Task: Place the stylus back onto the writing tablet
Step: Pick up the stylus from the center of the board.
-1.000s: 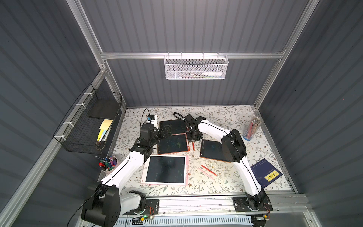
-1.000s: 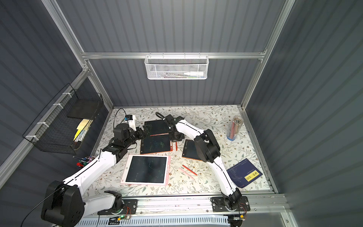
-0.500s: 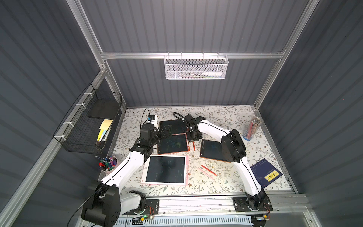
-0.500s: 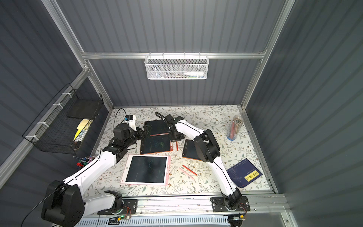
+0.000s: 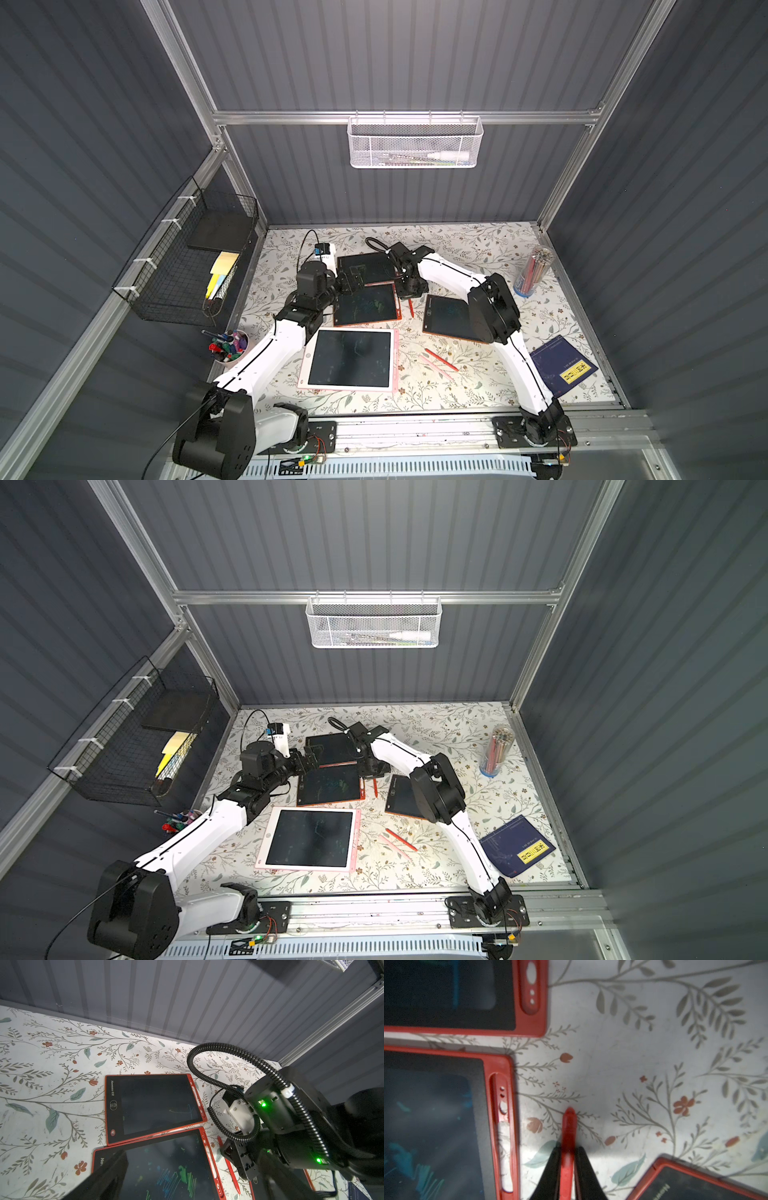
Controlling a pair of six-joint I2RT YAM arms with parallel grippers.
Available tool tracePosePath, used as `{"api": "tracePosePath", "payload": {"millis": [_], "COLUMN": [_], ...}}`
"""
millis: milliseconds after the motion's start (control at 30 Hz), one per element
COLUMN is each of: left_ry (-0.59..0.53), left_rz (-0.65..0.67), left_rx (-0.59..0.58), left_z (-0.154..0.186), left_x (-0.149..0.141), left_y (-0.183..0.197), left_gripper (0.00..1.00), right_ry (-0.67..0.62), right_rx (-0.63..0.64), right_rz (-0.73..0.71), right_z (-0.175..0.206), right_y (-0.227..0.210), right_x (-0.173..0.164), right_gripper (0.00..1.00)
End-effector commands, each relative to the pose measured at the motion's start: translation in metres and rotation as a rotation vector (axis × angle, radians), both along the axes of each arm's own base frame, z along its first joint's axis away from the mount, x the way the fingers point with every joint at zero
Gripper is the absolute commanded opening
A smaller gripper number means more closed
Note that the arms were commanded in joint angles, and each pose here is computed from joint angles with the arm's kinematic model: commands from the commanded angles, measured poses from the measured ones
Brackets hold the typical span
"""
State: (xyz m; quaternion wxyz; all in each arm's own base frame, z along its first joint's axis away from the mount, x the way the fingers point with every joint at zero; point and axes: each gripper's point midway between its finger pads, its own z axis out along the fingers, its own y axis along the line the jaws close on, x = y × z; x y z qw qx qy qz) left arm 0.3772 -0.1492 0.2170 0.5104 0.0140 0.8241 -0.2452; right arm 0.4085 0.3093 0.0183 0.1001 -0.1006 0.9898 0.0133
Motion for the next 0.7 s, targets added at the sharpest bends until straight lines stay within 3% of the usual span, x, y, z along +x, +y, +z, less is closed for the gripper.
{"api": "tracePosePath", "payload": {"millis": [0, 433, 667], "left_ry": [-0.005, -0.02, -0.048], "left_rz": [-0.016, -0.057, -0.149], "left_rx": [0.01, 0.012, 0.013], "left_z": [-0.003, 0.0, 0.006], "left_x": [0.001, -0.001, -0.004], "left_y": [-0.001, -0.006, -0.02], "left_gripper": [0.99, 0.99, 0.99], "right_ry": [-0.016, -0.039, -0.06], "right_rx": [-0.023, -0.036, -0.006], "right_rz": [-0.003, -0.014, -0.03], "right_z": [0.004, 0.014, 0.025], "right_y": [-0.003, -0.013, -0.02], "right_x": [0.001, 0.004, 0.009], "right_gripper": [0.17, 0.17, 0.18]}}
